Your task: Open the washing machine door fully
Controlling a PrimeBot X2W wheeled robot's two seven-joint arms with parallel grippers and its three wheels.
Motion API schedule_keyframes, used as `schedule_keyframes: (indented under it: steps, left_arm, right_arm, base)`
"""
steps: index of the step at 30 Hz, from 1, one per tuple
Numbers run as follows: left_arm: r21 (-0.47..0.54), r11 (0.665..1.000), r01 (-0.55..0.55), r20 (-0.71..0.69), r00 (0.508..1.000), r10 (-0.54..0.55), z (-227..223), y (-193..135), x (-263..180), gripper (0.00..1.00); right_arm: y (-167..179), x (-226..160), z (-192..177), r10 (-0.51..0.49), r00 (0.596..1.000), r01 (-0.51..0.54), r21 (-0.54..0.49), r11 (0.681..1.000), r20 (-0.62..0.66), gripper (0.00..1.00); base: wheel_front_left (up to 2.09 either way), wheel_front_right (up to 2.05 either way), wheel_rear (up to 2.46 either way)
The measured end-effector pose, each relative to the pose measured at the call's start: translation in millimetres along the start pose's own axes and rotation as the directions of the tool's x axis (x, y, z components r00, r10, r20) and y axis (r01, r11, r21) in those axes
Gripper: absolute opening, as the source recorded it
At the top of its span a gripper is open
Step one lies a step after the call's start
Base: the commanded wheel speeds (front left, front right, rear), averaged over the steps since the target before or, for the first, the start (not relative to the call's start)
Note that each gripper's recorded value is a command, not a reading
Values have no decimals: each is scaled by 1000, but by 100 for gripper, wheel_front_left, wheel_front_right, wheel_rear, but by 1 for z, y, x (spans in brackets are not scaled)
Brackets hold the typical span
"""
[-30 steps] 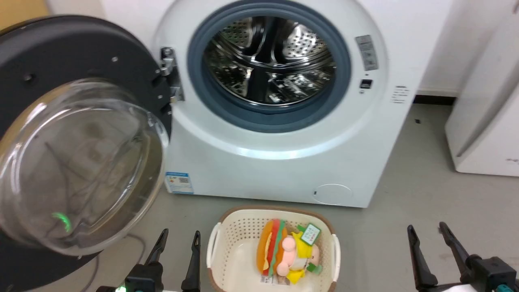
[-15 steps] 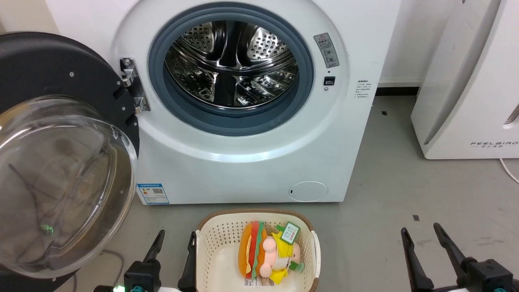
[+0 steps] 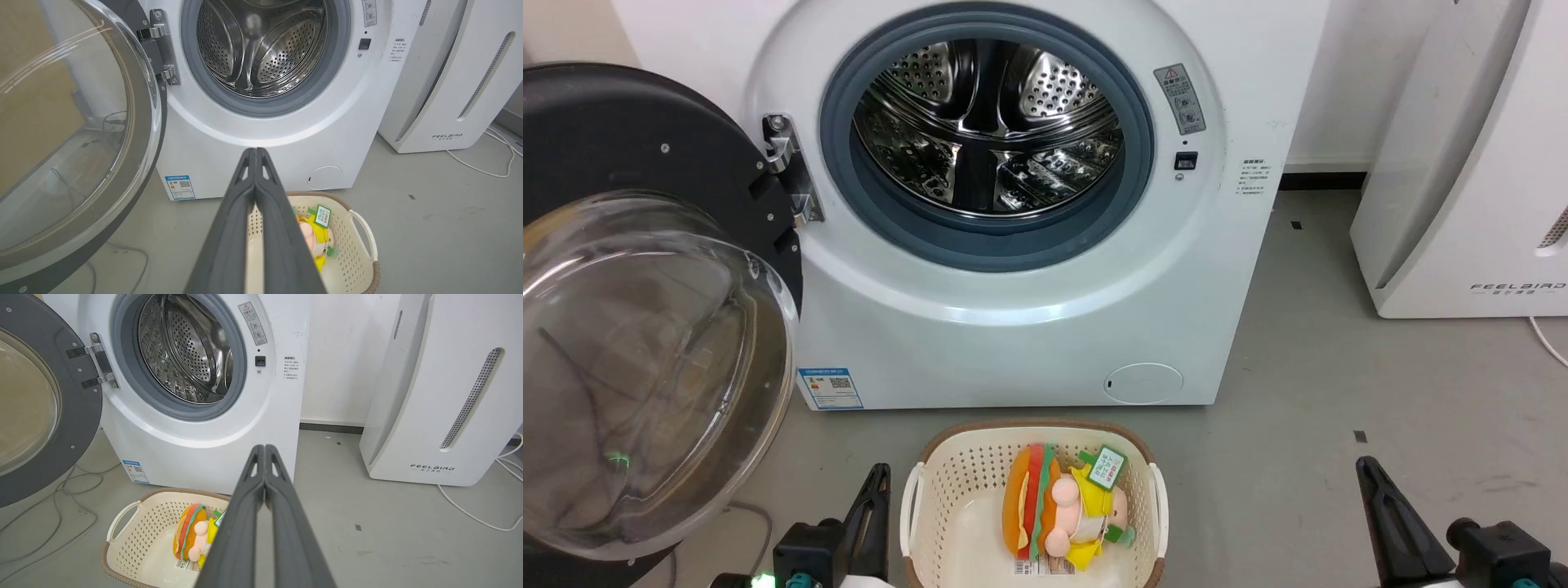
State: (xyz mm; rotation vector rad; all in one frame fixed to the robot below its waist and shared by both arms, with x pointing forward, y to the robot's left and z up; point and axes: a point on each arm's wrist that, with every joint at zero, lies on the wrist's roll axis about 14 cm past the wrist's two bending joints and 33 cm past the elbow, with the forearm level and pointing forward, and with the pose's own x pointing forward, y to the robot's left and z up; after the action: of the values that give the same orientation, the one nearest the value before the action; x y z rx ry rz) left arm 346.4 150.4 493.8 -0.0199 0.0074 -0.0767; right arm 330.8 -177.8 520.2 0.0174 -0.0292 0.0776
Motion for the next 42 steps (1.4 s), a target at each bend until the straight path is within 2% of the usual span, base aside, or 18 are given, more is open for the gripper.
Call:
schedule_keyframes:
  steps: [42]
  left_arm:
    - [19, 1000, -24, -10, 1000, 24, 7, 9, 6, 0]
  right_arm:
    - [5, 13, -1, 18, 1000, -19, -22, 1000, -23, 0]
  base:
    - [0, 0, 0]
